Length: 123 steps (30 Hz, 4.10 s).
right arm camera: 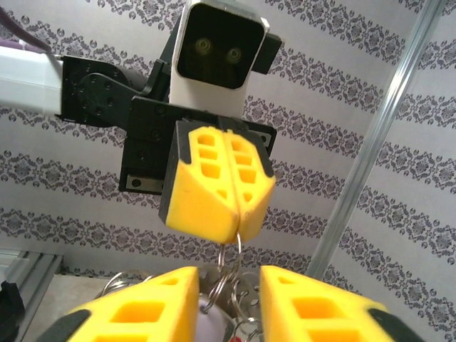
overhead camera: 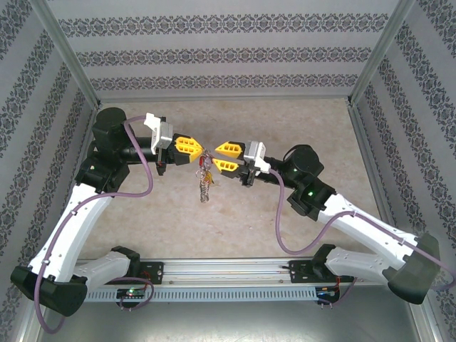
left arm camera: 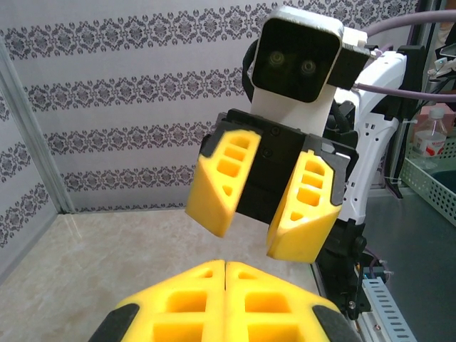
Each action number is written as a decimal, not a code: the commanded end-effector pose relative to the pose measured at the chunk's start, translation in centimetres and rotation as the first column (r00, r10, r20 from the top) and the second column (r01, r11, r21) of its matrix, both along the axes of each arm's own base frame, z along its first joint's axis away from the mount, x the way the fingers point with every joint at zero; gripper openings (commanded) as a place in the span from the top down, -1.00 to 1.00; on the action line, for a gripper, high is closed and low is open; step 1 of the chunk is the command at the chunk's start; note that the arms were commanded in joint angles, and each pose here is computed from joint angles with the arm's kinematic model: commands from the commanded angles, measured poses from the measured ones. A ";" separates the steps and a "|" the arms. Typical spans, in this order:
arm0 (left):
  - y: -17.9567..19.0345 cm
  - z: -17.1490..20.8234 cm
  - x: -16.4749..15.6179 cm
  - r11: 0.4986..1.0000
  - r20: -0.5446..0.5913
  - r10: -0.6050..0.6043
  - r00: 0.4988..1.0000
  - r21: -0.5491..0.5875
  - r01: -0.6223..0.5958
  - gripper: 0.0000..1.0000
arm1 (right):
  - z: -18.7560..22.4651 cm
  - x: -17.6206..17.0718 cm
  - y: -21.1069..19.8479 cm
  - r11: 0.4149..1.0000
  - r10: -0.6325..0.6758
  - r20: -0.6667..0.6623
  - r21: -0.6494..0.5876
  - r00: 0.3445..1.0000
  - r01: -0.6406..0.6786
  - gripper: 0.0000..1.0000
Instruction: Put the keys on the keyring
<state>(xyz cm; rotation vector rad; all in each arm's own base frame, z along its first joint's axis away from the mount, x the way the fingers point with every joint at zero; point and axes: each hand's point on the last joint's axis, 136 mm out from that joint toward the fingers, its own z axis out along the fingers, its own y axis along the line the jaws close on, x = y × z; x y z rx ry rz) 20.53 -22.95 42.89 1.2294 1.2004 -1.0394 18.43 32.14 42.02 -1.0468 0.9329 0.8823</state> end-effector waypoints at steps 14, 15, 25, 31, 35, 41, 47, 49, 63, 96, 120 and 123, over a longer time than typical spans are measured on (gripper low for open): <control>0.3 1.4 -0.9 0.999 0.072 -0.014 0.997 -0.032 0.016 1.00 | 1.7 1.1 0.7 0.999 0.040 -0.066 0.030 0.997 -0.038 0.20; 0.3 1.4 -0.9 0.999 0.071 -0.013 0.997 -0.032 0.016 1.00 | 1.6 1.1 0.8 0.999 0.047 -0.070 0.030 0.996 -0.045 0.20; 0.3 1.4 -0.8 0.999 0.072 -0.009 0.997 -0.031 0.011 1.00 | 1.1 1.0 1.4 0.995 0.097 -0.091 0.011 0.991 -0.096 0.35; 0.3 1.2 -0.7 1.000 0.069 -0.006 0.998 -0.030 0.008 1.00 | 0.8 0.8 1.7 0.992 0.126 -0.107 -0.003 0.986 -0.127 0.45; 0.3 1.3 -0.7 1.000 0.068 -0.006 0.998 -0.031 0.008 1.00 | 0.7 0.8 1.9 0.990 0.138 -0.111 -0.007 0.984 -0.140 0.53; 0.3 1.2 -0.8 0.999 0.067 -0.010 0.998 -0.030 0.012 1.00 | 0.8 0.9 2.1 0.989 0.145 -0.112 -0.018 0.983 -0.147 1.00; 0.4 0.3 0.2 0.999 0.032 0.046 0.998 -0.001 -0.046 0.96 | 1.0 1.5 1.5 0.993 0.091 -0.107 -0.069 0.990 -0.099 1.00; 0.6 -0.6 1.0 0.993 0.023 0.110 0.994 0.040 -0.111 0.73 | 0.5 1.8 1.2 0.989 0.053 -0.104 -0.132 0.993 -0.066 1.00; 1.0 -4.7 3.2 0.879 0.138 0.317 0.938 0.328 -0.345 0.39 | -2.8 4.1 -0.8 0.838 -0.182 -0.077 -0.533 0.980 0.114 1.00; -2.9 -6.5 3.1 0.908 0.091 0.158 0.983 0.379 -0.181 0.57 | -2.7 2.7 0.1 0.848 -0.109 -0.144 -0.529 0.984 0.017 1.00; -3.1 -5.7 2.7 0.936 0.083 0.145 0.986 0.313 -0.164 1.00 | -3.0 3.2 -1.9 0.892 -0.174 -0.182 -0.445 0.968 0.077 0.46; -2.9 -5.2 2.6 0.942 0.083 0.145 0.986 0.292 -0.163 1.00 | -3.0 3.2 -2.7 0.902 -0.195 -0.202 -0.421 0.960 0.095 0.44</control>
